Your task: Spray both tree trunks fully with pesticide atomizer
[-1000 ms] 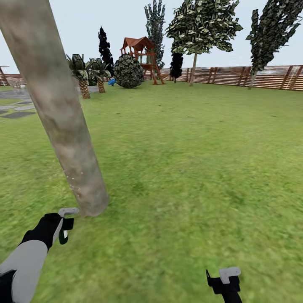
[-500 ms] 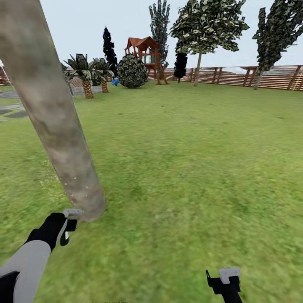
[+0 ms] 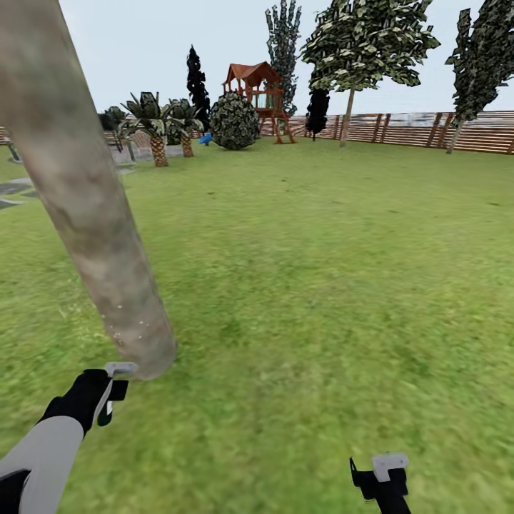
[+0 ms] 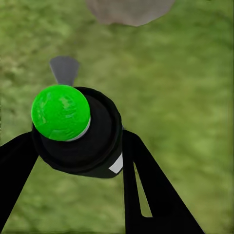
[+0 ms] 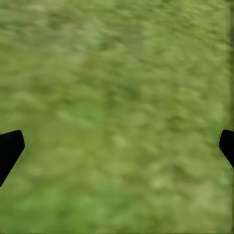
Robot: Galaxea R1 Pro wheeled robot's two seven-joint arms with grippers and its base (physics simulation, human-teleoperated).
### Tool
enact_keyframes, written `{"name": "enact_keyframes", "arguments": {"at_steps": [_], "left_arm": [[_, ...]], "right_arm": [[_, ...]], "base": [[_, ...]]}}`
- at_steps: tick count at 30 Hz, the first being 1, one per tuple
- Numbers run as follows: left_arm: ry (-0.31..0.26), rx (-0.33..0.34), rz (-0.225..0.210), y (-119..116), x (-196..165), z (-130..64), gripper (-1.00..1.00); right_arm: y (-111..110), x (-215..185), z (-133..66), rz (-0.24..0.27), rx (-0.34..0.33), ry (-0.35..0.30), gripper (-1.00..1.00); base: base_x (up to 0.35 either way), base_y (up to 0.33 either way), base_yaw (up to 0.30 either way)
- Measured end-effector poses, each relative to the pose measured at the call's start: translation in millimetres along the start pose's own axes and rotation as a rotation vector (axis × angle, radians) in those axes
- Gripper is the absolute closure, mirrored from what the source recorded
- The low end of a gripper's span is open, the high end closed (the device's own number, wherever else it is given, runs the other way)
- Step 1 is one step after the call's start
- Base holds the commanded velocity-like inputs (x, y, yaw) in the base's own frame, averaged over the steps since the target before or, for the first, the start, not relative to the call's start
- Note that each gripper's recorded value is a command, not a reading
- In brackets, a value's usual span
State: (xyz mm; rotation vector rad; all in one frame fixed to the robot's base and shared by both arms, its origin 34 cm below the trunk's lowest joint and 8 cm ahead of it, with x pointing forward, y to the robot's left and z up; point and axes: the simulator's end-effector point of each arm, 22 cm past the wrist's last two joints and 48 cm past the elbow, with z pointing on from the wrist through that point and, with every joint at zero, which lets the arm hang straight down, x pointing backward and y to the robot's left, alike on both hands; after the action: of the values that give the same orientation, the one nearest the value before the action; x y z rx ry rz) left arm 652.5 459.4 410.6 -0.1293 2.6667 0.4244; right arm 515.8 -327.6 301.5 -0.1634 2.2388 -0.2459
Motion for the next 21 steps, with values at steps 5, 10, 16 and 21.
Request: {"name": "enact_keyframes", "arguments": {"at_steps": [5,10,16,21], "left_arm": [[-0.024,-0.062,-0.011,15,3,2.1,1.0],[-0.034,-0.081,-0.016,16,2,2.0,1.0],[-0.033,-0.08,-0.068,22,4,2.5,1.0],[-0.031,-0.078,-0.071,22,5,2.7,1.0]], "right_arm": [[0,0,0.0,0.0,0.0,0.0,-1.0],[0,0,0.0,0.0,0.0,0.0,-1.0],[0,0,0.0,0.0,-0.001,0.0,-1.0],[0,0,0.1,0.0,0.0,-0.001,-1.0]], "base": [[0.218,-0.208,0.085],[0.2,-0.214,0.264],[0.037,-0.115,0.277],[0.028,-0.047,0.232]]}}
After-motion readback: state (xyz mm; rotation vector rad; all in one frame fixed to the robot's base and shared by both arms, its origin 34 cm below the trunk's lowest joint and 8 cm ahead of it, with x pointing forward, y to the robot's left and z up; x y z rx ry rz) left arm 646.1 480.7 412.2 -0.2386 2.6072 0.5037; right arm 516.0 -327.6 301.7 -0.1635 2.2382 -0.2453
